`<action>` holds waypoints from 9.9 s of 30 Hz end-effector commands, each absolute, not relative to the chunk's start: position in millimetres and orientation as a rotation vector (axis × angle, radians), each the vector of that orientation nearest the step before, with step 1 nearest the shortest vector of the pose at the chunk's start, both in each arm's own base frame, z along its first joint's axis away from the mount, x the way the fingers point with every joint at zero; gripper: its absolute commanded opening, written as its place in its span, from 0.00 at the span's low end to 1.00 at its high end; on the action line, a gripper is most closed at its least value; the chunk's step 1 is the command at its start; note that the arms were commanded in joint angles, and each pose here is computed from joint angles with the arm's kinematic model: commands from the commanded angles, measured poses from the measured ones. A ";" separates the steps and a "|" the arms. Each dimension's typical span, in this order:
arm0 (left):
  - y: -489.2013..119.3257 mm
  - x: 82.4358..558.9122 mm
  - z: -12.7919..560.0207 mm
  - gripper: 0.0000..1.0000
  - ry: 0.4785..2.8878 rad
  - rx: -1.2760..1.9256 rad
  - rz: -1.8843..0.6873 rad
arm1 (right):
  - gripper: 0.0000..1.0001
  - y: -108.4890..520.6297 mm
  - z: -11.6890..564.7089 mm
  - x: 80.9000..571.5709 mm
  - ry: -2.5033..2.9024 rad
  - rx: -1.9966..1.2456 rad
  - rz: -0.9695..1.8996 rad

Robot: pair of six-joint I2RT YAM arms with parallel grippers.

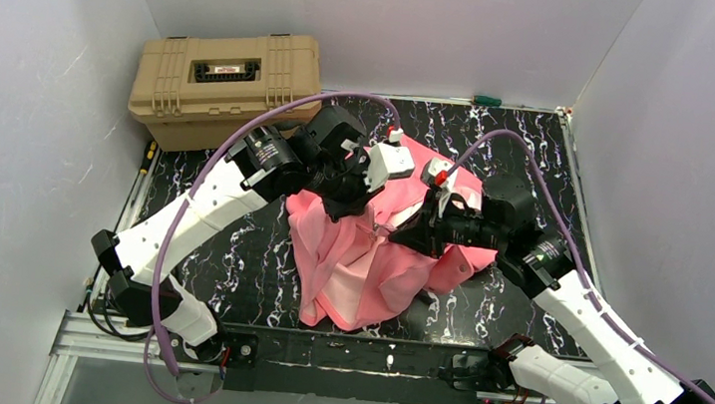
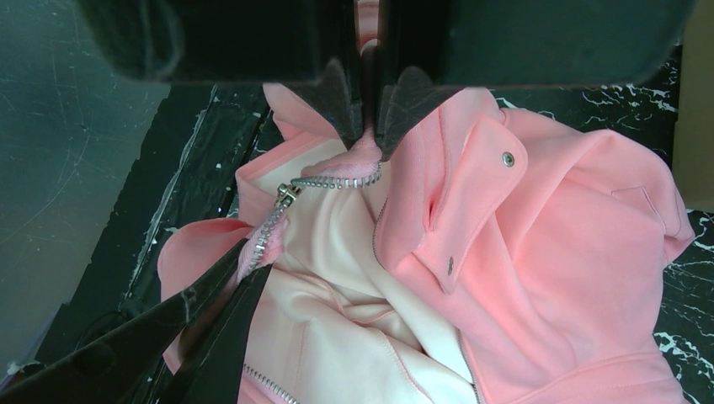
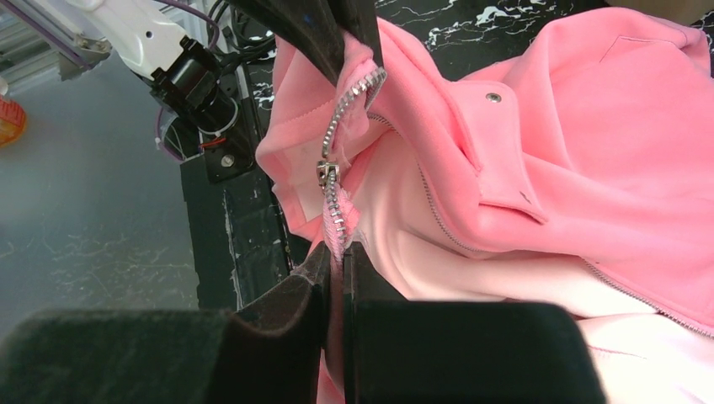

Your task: Zip up the jacket

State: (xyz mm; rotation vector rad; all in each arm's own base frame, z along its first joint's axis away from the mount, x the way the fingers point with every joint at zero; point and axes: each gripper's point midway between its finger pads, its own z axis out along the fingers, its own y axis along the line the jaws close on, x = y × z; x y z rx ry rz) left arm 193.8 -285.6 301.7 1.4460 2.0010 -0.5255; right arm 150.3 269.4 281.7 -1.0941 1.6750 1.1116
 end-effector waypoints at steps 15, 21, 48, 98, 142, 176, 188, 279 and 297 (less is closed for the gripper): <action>-276.0 189.0 311.3 0.00 1.946 1.453 -0.494 | 0.01 269.5 300.6 153.0 1.622 -1.097 1.096; -278.2 191.8 317.6 0.00 1.931 1.444 -0.491 | 0.01 269.4 299.3 152.2 1.622 -1.100 1.099; -281.2 192.0 315.6 0.00 1.941 1.437 -0.501 | 0.01 277.4 299.2 155.3 1.615 -1.091 1.139; -279.5 191.1 308.7 0.00 1.870 1.525 -0.378 | 0.01 277.4 313.3 168.8 1.672 -0.932 1.148; -280.4 202.9 309.3 0.00 1.874 1.471 -0.268 | 0.01 274.4 291.1 147.4 1.741 -0.933 1.277; -289.1 147.7 319.6 0.00 1.802 1.580 -0.614 | 0.01 273.3 284.2 172.9 1.769 -0.769 1.200; -281.4 145.0 316.8 0.00 1.797 1.593 -0.599 | 0.01 258.9 288.4 145.2 1.746 -0.877 1.202; -302.2 183.9 330.4 0.00 1.664 1.449 -0.494 | 0.01 263.1 315.9 145.1 1.602 -0.936 1.198; -300.5 186.6 329.2 0.00 1.670 1.450 -0.471 | 0.01 261.9 309.2 147.3 1.630 -0.899 1.197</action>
